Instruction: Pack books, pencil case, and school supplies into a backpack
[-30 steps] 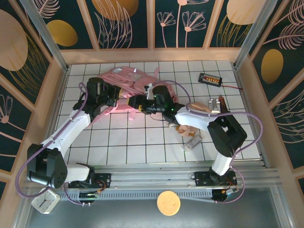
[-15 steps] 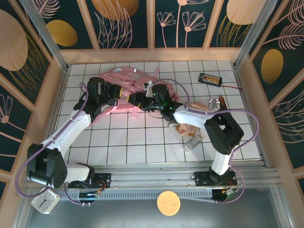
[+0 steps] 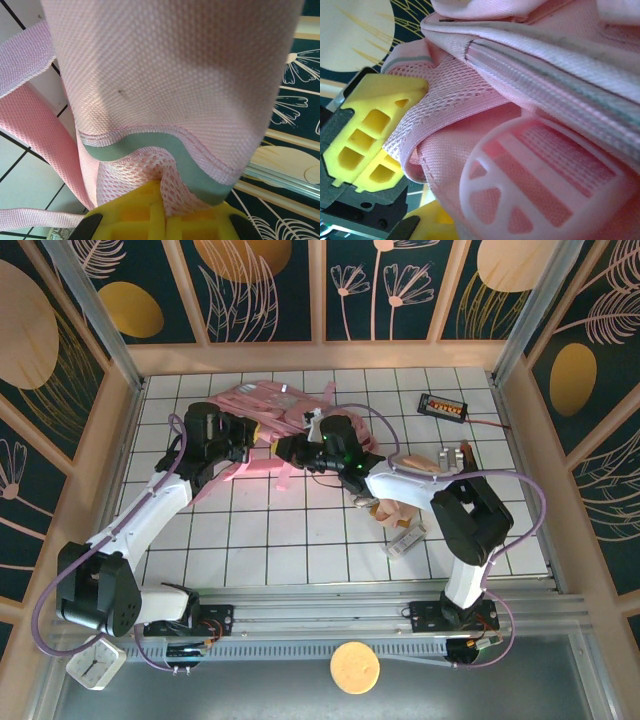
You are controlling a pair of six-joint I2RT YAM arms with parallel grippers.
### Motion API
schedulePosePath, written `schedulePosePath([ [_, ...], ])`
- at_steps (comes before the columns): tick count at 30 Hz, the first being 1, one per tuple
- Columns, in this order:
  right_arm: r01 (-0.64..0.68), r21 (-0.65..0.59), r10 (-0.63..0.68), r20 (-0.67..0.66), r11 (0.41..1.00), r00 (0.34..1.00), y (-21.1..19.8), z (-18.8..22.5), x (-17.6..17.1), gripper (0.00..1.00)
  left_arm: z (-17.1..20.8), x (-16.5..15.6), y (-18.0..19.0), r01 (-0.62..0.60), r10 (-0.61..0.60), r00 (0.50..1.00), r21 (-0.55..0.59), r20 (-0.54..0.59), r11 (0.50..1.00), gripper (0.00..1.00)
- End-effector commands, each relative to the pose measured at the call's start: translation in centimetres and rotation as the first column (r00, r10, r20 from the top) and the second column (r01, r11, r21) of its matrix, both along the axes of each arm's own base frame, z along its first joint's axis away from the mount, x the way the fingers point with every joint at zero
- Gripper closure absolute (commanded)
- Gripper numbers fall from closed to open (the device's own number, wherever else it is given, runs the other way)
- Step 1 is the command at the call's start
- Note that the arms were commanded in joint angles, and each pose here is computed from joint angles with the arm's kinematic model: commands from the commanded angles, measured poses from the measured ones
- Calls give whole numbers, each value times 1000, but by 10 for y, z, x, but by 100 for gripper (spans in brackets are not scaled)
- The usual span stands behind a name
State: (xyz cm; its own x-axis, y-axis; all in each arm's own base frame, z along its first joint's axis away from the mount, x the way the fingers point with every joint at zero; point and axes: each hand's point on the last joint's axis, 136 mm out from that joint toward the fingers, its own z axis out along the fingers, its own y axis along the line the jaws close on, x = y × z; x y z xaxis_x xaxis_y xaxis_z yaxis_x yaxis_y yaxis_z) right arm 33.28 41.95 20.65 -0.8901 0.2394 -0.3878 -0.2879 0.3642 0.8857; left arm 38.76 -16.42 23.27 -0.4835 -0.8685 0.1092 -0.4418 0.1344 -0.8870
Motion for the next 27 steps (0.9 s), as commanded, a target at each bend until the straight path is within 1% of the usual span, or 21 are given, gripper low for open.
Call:
schedulePosePath([
  [1,72,-7,-72,29,997,997,-12,13,15,100,48,2,-15,60,-48,990,-82,135,995,100],
  [6,85,-96,-87,-18,992,996,-25,1,6,100,46,5,-13,46,-36,990,-68,137,997,100],
  [8,64,-142,-73,-58,988,996,-30,-5,-1,100,46,8,-13,45,-37,989,-54,144,998,100],
  [10,37,-218,-62,-112,975,992,-39,-18,-13,100,44,13,-9,37,-34,989,-17,144,999,100],
  [11,18,-235,-50,-131,972,990,-42,-23,-20,100,44,15,-6,32,-31,988,-3,150,999,100],
  [15,-135,-354,34,-277,925,960,-61,-58,-51,100,32,25,23,-17,5,990,88,141,996,100],
  [18,-166,-412,29,-318,896,948,-83,-77,-62,100,21,26,55,-66,46,990,149,135,987,100],
  [20,-164,-429,9,-340,888,940,-100,-83,-62,100,15,26,71,-76,52,991,198,124,977,100],
  [22,-157,-443,-8,-349,883,937,-115,-88,-57,100,7,26,84,-73,48,992,223,115,972,100],
  [25,-150,-476,-26,-343,867,939,-134,-94,-44,100,-5,25,96,-48,27,996,246,90,968,100],
  [27,-155,-495,-27,-341,855,939,-142,-100,-38,100,-16,25,106,-26,11,998,281,57,959,100],
])
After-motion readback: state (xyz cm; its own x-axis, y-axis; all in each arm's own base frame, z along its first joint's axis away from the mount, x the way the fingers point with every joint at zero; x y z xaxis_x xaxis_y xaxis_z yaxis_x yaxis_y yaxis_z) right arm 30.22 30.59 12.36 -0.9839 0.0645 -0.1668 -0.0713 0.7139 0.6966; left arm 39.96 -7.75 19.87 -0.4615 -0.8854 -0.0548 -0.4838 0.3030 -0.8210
